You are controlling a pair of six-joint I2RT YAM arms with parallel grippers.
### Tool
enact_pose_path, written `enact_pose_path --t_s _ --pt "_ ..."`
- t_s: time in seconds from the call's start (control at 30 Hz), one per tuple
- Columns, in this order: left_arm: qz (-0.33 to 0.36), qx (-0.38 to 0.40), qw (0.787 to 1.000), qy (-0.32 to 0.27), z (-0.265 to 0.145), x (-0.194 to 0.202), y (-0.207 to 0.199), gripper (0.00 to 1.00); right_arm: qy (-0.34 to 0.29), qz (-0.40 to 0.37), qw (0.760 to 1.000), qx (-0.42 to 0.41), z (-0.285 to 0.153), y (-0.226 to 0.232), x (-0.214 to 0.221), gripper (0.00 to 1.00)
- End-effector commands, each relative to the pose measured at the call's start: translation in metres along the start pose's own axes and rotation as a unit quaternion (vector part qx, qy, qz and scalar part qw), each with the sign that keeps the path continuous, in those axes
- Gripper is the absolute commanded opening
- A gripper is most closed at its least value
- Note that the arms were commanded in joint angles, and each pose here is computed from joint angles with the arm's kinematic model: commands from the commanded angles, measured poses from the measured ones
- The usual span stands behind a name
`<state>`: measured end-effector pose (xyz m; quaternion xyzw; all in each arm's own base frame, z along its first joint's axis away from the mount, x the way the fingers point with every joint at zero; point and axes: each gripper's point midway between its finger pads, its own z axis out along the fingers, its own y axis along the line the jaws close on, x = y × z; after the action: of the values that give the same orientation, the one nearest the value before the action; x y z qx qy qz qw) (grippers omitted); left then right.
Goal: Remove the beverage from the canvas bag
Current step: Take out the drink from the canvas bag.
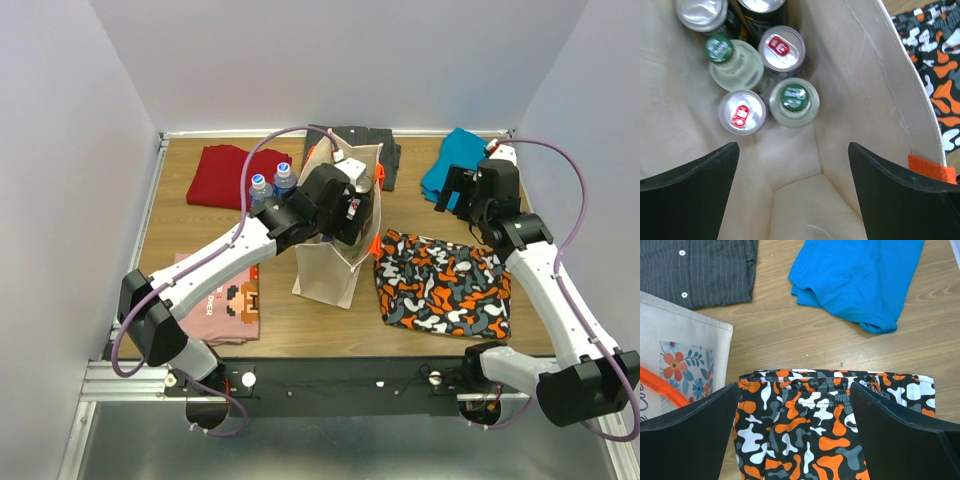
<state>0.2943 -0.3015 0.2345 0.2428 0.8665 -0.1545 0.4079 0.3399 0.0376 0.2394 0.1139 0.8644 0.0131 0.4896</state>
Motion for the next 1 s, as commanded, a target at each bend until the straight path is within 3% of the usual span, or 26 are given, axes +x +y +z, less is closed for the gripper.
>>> enact_pose_path --t_s 0.0,0.27,0.6,0.97 --pt "0.006 0.022 1.000 -0.006 0.002 0.010 -0.022 0.98 -0.006 -0.015 1.000 0.011 -0.002 -0.009 0.003 1.00" --pt "0.020 -0.001 1.000 0.015 -0.001 0.040 -0.037 0.96 -0.005 -0.022 1.000 0.009 -0.002 -0.009 0.003 1.00" --pt "-0.005 -0.049 0.999 0.010 -0.014 0.051 -0.018 0.96 -0.006 -0.021 1.000 0.003 -0.003 -0.008 0.005 1.00" --pt "0.011 -0.057 0.998 0.026 0.002 0.051 -0.023 0.97 -0.003 -0.023 1.000 0.009 -0.001 -0.010 0.008 1.00"
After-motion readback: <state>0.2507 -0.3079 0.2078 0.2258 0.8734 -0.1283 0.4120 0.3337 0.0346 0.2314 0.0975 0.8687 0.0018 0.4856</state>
